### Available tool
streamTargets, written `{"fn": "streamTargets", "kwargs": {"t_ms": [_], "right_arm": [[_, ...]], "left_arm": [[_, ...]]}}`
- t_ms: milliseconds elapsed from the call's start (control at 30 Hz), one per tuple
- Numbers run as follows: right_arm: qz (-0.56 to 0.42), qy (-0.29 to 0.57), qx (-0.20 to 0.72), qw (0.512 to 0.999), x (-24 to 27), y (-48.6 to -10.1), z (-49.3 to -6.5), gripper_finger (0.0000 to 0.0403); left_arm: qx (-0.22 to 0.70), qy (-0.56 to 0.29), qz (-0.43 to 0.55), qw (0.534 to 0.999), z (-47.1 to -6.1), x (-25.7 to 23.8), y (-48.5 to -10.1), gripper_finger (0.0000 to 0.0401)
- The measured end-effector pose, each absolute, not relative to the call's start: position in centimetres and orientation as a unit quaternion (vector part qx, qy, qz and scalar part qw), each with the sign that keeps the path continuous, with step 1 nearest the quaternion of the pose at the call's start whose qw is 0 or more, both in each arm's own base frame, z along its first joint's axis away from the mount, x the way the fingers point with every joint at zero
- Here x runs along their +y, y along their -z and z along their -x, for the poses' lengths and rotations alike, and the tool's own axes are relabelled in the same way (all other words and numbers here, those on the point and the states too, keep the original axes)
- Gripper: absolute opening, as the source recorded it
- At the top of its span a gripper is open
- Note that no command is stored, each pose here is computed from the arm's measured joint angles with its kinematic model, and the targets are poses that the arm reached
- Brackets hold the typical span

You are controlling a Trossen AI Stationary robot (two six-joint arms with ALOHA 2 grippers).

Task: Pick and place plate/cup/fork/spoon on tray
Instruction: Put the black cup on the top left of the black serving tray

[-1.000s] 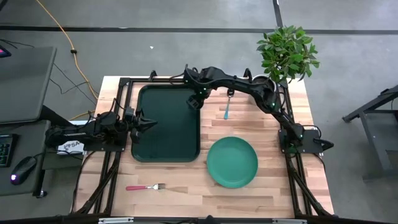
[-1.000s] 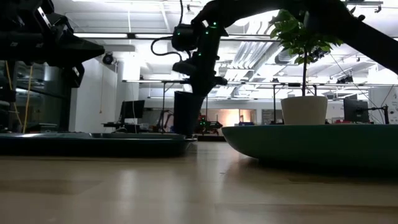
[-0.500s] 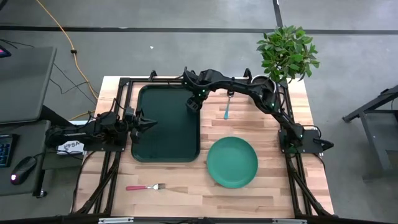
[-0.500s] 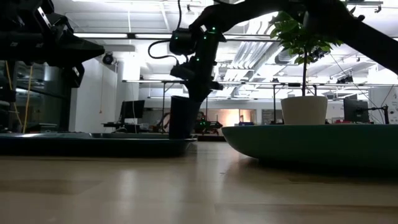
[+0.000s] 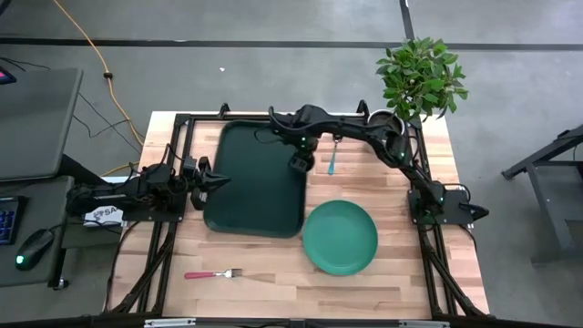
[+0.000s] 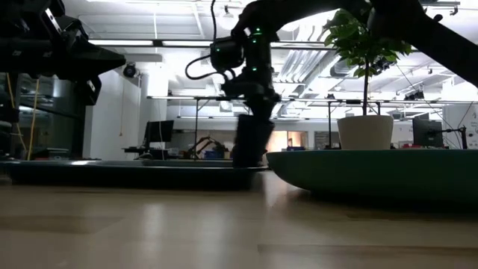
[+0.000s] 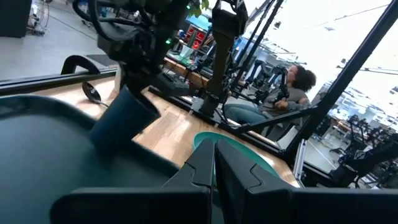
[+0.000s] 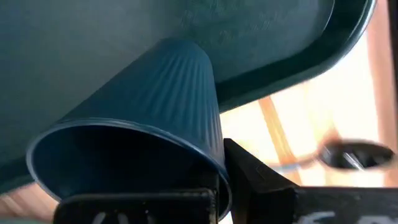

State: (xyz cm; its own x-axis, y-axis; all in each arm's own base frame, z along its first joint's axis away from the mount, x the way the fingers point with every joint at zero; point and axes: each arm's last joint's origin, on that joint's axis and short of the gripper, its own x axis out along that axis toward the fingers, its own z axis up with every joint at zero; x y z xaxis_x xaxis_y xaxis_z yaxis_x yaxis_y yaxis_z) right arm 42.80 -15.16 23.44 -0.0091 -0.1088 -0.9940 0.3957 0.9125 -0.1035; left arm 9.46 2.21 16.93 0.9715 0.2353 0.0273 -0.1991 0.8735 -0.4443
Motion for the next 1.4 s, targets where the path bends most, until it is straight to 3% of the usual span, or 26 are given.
{"fn": "streamTargets", "kwargs": {"t_ms": [300,567,833,1000,1200,1400], "right_arm": [[-0.07,0.158,0.716,0.677,-15.0,-23.6,-42.2,0.0],[-0.089,0.173,0.59,0.783,-15.6,-27.3,-44.3,0.0],[-0.186,0.166,0.563,0.788,-17.0,-26.8,-44.4,0.0],[-0.221,0.187,0.483,0.826,-17.6,-27.5,-45.8,0.0],[-0.25,0.22,0.502,0.798,-18.4,-26.6,-45.2,0.0],[-0.231,0.173,0.515,0.807,-16.9,-27.1,-45.4,0.0]], "left_arm": [[-0.04,-0.112,0.225,0.967,-9.5,2.2,-16.9,0.0001],[-0.04,-0.112,0.225,0.967,-9.5,2.2,-16.9,0.0001],[-0.041,-0.113,0.225,0.967,-9.5,2.2,-16.9,0.0001],[-0.041,-0.116,0.225,0.967,-9.5,2.2,-16.9,0.0001],[-0.041,-0.116,0.225,0.967,-9.5,2.2,-16.9,0.0001],[-0.041,-0.116,0.225,0.967,-9.5,2.2,-16.9,0.0001]]}}
